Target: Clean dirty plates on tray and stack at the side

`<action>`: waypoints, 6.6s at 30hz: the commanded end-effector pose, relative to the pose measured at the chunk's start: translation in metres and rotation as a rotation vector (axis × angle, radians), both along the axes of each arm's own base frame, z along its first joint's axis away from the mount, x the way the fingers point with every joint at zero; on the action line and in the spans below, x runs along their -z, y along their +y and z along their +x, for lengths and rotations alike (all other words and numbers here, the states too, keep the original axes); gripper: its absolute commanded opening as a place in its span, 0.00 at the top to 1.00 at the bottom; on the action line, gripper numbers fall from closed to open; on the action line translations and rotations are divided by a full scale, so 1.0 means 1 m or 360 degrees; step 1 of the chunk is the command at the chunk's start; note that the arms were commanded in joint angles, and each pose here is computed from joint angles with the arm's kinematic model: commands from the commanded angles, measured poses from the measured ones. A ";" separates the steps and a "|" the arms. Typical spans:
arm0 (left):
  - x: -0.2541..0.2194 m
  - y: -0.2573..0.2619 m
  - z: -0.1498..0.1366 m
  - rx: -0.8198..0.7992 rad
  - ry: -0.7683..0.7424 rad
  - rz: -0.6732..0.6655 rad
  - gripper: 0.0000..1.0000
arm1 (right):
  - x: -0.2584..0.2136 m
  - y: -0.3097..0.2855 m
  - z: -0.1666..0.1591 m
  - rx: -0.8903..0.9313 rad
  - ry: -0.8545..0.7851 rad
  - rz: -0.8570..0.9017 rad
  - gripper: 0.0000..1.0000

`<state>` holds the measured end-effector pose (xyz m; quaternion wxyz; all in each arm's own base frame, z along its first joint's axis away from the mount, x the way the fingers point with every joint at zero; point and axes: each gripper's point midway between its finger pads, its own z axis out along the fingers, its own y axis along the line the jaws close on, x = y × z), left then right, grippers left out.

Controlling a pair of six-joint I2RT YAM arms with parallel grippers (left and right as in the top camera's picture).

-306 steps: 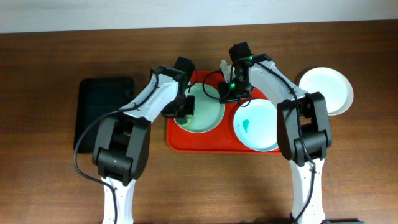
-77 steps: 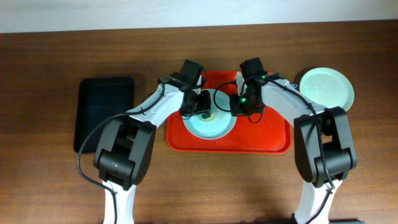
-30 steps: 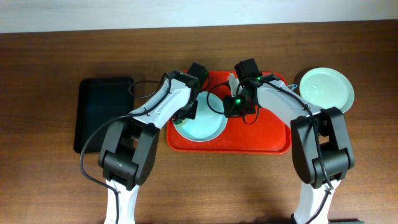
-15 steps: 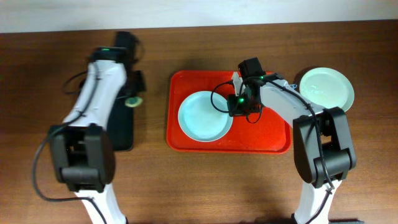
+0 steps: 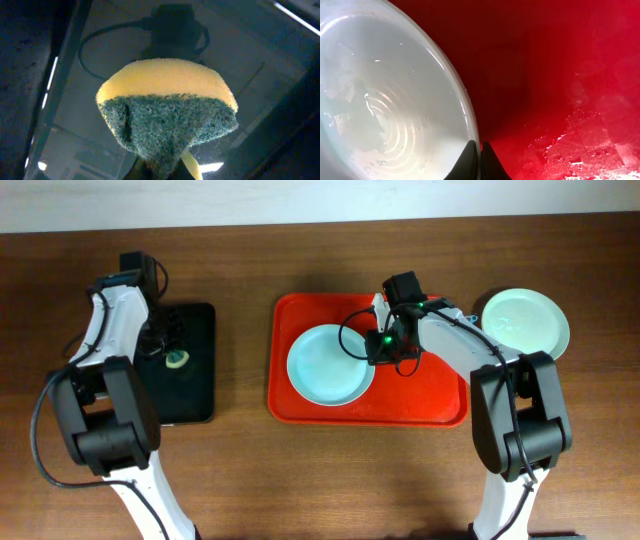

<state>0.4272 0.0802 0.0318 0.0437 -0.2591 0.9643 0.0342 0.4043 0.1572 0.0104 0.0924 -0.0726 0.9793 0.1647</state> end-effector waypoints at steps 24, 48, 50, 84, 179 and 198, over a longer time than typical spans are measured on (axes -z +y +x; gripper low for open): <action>-0.068 -0.009 0.032 -0.0019 -0.0155 -0.0156 0.01 | -0.176 -0.004 0.023 -0.0144 -0.0740 -0.1216 0.96; -0.068 -0.009 0.032 -0.0019 -0.0155 -0.0156 0.01 | -0.228 0.051 0.018 -0.0558 -0.1139 -0.1682 0.96; -0.068 -0.009 0.032 -0.0019 -0.0155 -0.0156 0.01 | -0.189 0.015 0.032 -0.0343 -0.0860 -0.1240 0.96; -0.068 -0.009 0.032 -0.0019 -0.0155 -0.0156 0.01 | -0.077 -0.392 -0.004 0.1403 -0.0438 -0.0064 0.01; -0.068 -0.009 0.032 -0.0019 -0.0155 -0.0157 0.01 | -0.147 -0.135 -0.159 0.0457 -0.2054 -0.0076 0.01; -0.068 -0.009 0.032 -0.0019 -0.0155 -0.0156 0.01 | -0.147 -0.135 -0.159 0.0457 -0.2054 -0.0076 0.01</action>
